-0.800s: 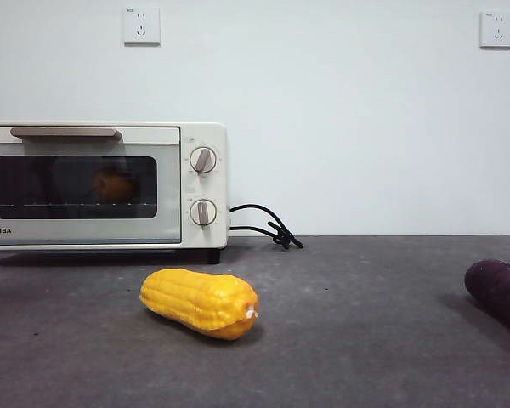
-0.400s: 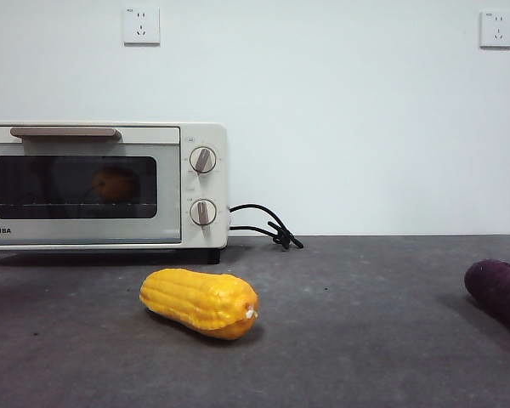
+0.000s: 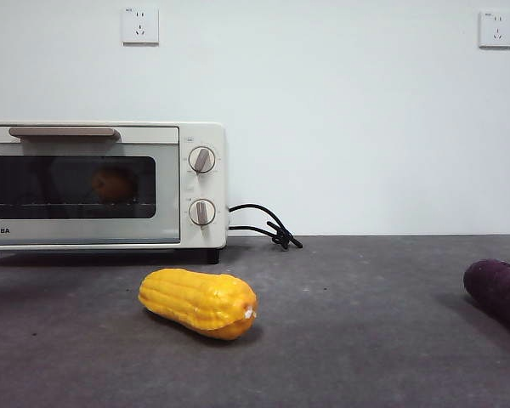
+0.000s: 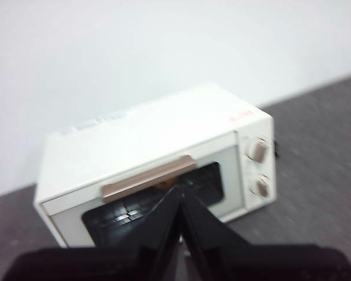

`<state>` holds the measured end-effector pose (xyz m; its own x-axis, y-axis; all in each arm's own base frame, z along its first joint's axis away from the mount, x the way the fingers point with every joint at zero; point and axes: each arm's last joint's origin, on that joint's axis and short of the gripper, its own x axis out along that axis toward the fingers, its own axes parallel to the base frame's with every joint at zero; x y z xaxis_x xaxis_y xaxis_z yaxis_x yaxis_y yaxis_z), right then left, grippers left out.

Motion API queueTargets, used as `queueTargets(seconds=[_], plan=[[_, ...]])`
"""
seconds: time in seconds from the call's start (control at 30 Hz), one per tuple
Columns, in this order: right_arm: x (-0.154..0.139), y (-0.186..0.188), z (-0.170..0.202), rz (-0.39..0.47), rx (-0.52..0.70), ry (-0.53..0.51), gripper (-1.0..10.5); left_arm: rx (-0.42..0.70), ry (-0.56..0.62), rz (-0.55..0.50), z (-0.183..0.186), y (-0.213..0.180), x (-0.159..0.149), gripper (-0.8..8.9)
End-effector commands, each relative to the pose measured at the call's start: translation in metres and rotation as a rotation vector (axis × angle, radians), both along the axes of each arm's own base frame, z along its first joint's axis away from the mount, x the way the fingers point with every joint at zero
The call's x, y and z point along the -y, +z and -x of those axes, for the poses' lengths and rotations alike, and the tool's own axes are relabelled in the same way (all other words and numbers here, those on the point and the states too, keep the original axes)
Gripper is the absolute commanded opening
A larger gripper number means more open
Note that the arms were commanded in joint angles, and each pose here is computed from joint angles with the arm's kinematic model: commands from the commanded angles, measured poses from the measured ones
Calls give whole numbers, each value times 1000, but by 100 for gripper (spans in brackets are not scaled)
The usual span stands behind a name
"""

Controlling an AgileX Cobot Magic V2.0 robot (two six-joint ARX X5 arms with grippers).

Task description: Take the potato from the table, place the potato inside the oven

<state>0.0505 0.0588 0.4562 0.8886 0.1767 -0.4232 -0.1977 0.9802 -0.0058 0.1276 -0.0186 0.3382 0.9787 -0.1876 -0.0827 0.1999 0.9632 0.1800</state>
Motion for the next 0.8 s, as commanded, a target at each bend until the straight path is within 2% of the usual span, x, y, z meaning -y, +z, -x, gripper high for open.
queueTargets(seconds=[0.03, 0.1, 0.2, 0.4, 0.6, 0.8], plan=[[0, -3, 0, 17, -13, -5, 2, 38, 16, 67, 1, -42, -2, -3], [0, -3, 0, 18, -13, -5, 2, 48, 49, 120, 3, -69, -5, -3], [0, -3, 0, 17, -13, -5, 2, 47, 147, 120, 8, -105, -11, -3], [0, -3, 0, 17, -13, -5, 2, -9, 207, 152, 16, -156, -17, -3], [0, -3, 0, 17, -13, -5, 2, -10, 212, 150, 21, -178, -18, -3], [0, -3, 0, 17, -13, -5, 2, -31, 215, 130, 27, -182, -18, -3]])
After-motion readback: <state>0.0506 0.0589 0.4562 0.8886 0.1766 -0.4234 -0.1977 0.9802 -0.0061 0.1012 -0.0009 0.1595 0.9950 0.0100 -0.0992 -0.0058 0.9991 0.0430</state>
